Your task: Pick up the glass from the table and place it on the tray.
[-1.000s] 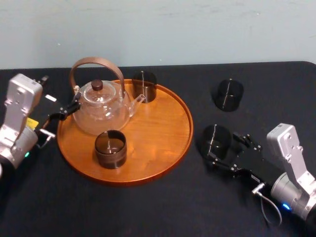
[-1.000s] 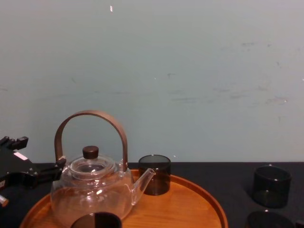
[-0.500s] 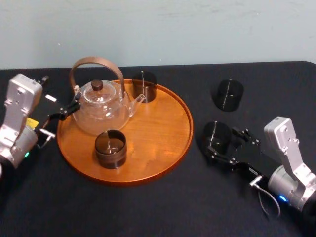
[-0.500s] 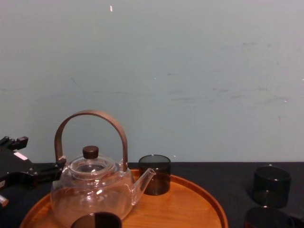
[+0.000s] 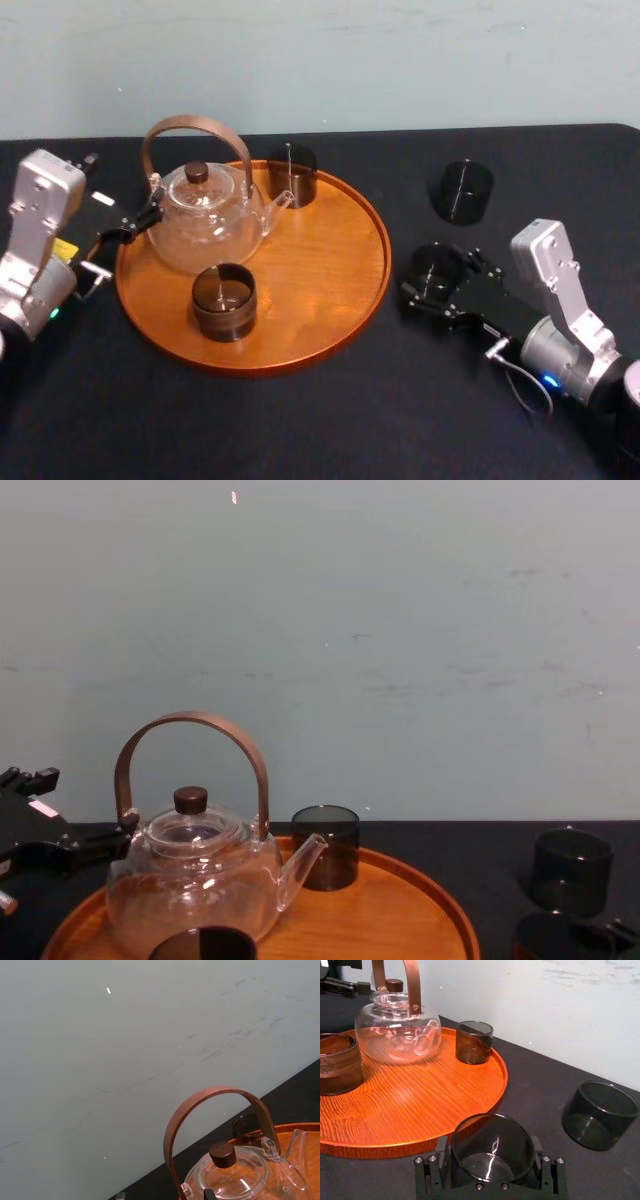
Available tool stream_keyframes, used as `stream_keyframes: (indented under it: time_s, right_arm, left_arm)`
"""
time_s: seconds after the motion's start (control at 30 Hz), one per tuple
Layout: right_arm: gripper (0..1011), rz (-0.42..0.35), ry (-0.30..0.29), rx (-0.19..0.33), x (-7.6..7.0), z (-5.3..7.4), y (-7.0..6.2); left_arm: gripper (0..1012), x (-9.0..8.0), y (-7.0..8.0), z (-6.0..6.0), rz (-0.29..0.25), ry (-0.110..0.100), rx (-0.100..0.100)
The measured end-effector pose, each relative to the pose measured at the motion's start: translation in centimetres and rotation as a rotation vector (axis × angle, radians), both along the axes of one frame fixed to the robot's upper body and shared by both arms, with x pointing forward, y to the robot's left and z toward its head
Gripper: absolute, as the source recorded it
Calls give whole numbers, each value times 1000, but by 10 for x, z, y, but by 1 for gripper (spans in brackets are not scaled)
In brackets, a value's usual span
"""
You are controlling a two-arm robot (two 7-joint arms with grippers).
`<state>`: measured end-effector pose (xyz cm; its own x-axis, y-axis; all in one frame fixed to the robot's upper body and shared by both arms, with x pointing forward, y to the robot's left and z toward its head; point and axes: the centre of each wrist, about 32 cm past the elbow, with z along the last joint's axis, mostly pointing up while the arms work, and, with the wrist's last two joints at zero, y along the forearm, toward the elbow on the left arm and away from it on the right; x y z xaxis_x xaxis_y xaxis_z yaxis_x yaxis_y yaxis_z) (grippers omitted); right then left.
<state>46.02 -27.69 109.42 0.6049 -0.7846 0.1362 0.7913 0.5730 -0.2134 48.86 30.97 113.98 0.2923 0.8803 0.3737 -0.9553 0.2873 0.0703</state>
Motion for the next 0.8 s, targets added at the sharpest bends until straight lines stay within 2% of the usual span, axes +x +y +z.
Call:
stream_keyframes:
  time_s: [0.43,0.53,0.8]
  right_arm:
    - [1004,5,0,1,1,0,0]
    - [934,5,-1,1,1,0,0]
    - [916,3,-2,1,0,0,0]
  left_arm:
    - [1009,0,0,0,0,0,0]
    - [1010,0,0,0,0,0,0]
    - [1009,0,0,0,0,0,0]
